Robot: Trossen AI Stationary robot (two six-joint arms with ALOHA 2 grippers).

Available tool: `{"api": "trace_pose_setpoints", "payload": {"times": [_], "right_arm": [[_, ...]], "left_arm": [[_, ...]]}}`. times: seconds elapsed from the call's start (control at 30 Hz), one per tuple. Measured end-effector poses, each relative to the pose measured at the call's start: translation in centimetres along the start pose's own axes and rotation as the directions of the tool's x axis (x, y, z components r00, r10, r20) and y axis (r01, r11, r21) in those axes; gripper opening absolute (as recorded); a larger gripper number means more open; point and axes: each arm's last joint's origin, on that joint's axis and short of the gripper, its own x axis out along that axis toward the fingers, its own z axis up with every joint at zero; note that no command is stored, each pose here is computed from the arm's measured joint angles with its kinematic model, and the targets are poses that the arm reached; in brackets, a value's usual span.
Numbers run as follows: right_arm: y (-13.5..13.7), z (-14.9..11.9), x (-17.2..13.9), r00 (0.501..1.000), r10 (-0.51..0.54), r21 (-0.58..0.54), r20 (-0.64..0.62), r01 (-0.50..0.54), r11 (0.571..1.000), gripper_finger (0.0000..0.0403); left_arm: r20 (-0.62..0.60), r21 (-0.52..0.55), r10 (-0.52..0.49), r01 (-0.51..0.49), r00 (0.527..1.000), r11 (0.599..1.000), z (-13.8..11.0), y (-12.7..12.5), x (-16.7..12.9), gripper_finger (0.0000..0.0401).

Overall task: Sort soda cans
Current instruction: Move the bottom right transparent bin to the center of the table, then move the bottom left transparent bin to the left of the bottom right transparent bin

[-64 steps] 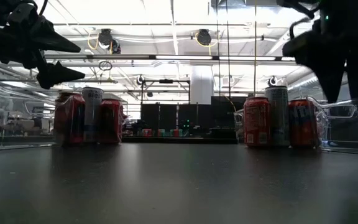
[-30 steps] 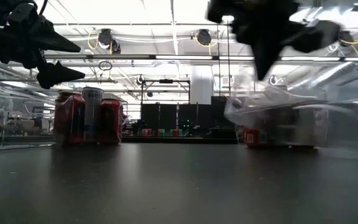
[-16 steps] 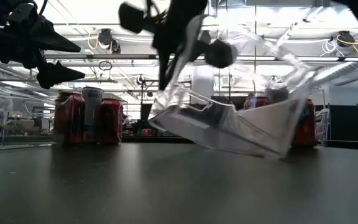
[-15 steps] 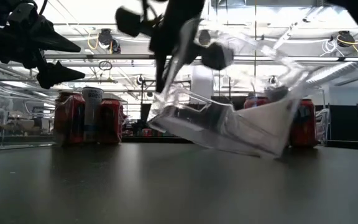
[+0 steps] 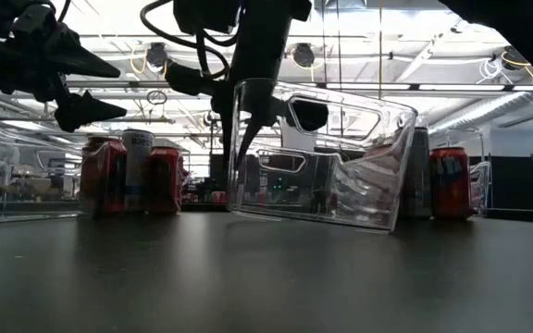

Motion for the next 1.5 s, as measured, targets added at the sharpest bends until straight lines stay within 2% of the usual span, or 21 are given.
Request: {"api": "trace_pose_setpoints", "payload": {"times": [0.47,0.63,0.8,0.97,1.1,1.17,1.23,1.37,1.4,1.5], "right_arm": [[0.3,0.5,-0.3,0.999,0.045,-0.103,0.002,-0.045,0.994,0.0107],[0.3,1.3,-3.2,0.994,0.102,-0.156,0.036,-0.095,0.983,0.0121],[-0.1,2.2,-7.4,0.980,0.165,-0.268,0.110,-0.131,0.954,0.0123],[-1.0,2.5,-12.5,0.955,0.258,-0.439,0.145,-0.172,0.882,0.0123],[-1.7,2.2,-15.2,0.944,0.297,-0.621,0.144,-0.147,0.770,0.0123],[-2.2,2.0,-16.3,0.943,0.300,-0.673,0.142,-0.130,0.728,0.0123],[-2.7,1.8,-17.2,0.942,0.305,-0.685,0.140,-0.130,0.717,0.0123],[-3.6,0.6,-17.9,0.961,0.250,-0.678,0.122,-0.103,0.728,0.0123],[-3.8,0.0,-18.0,0.965,0.236,-0.692,0.112,-0.094,0.715,0.0123],[-4.2,-2.6,-18.2,0.978,0.194,-0.765,0.078,-0.066,0.641,0.0123]], "left_arm": [[0.000,-0.005,0.000,0.000,1.000,1.000,0.0,0.0,0.0,0.0390],[0.000,-0.005,0.000,0.000,1.000,1.000,0.0,0.0,0.0,0.0390],[0.001,-0.005,0.000,0.000,1.000,1.000,0.0,0.0,0.0,0.0390],[0.000,-0.005,0.000,0.000,1.000,1.000,0.0,0.0,0.0,0.0390],[0.000,-0.005,0.000,0.000,1.000,1.000,0.0,0.0,0.0,0.0390],[0.001,-0.005,0.000,0.000,1.000,1.000,0.0,0.0,0.0,0.0390],[0.001,-0.005,0.000,0.000,1.000,1.000,0.0,0.0,0.0,0.0390],[0.002,-0.006,-0.001,0.001,1.000,1.000,0.0,0.0,0.0,0.0390],[0.003,-0.006,-0.001,0.001,1.000,1.000,0.0,0.0,0.0,0.0390],[0.009,-0.008,-0.004,0.004,1.000,1.000,0.1,0.0,0.0,0.0390]]}}
